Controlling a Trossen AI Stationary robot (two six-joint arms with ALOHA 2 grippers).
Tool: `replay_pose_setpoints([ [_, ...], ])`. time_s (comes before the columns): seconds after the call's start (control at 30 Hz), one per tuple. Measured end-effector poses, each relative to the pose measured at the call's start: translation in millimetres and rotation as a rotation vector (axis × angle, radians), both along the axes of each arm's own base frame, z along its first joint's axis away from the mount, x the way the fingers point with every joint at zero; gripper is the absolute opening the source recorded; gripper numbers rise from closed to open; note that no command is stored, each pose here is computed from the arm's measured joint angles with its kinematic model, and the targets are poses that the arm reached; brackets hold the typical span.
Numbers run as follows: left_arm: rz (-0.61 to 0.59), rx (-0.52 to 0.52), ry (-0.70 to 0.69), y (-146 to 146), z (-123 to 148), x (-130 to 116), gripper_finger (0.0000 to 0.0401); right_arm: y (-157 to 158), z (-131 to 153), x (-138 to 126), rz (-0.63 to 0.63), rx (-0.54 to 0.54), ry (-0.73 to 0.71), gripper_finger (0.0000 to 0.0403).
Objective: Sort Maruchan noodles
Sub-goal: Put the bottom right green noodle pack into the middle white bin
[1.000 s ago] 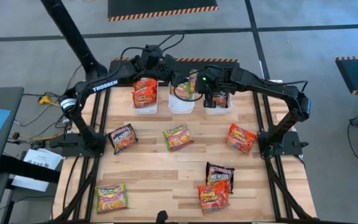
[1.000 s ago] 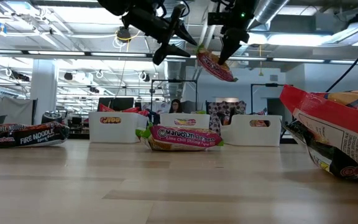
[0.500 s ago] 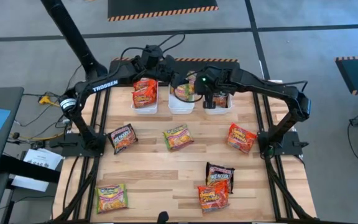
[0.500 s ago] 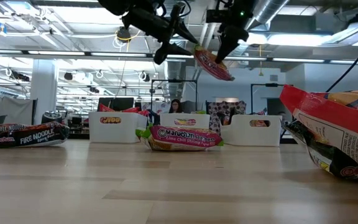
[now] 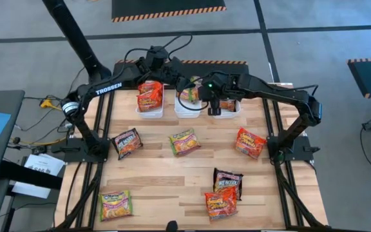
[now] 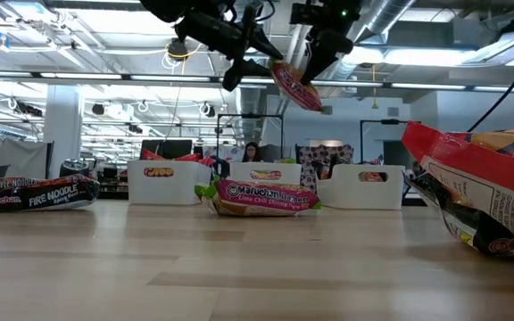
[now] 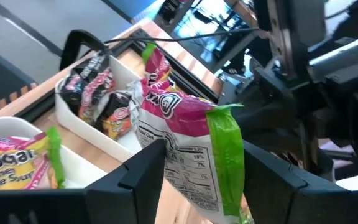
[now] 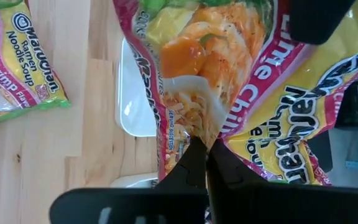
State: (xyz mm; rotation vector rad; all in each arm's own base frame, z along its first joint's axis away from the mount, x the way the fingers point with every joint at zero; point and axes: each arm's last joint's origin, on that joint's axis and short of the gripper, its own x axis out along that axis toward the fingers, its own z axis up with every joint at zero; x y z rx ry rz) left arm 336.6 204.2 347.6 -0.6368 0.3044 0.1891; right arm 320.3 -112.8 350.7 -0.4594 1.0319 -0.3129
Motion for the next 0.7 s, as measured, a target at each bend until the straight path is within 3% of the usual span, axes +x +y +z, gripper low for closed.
replay_pose_setpoints([
  [0.13, -0.026, 0.014, -0.002, -0.7, 0.1, 0.1, 0.0142, 0.0, 1.3, 0.2, 0.005, 0.0, -0.005, 0.0007],
  [0.43, -0.045, 0.054, 0.01, -1.3, -0.6, -0.2, 0.0018, 0.2, 1.1, 0.1, 0.005, 0.0, -0.002, 0.0029],
  [0.7, -0.059, 0.121, 0.08, 3.9, -6.8, -6.6, 0.0003, 7.2, 3.9, 3.0, -0.032, -0.074, 0.0, 0.0081],
])
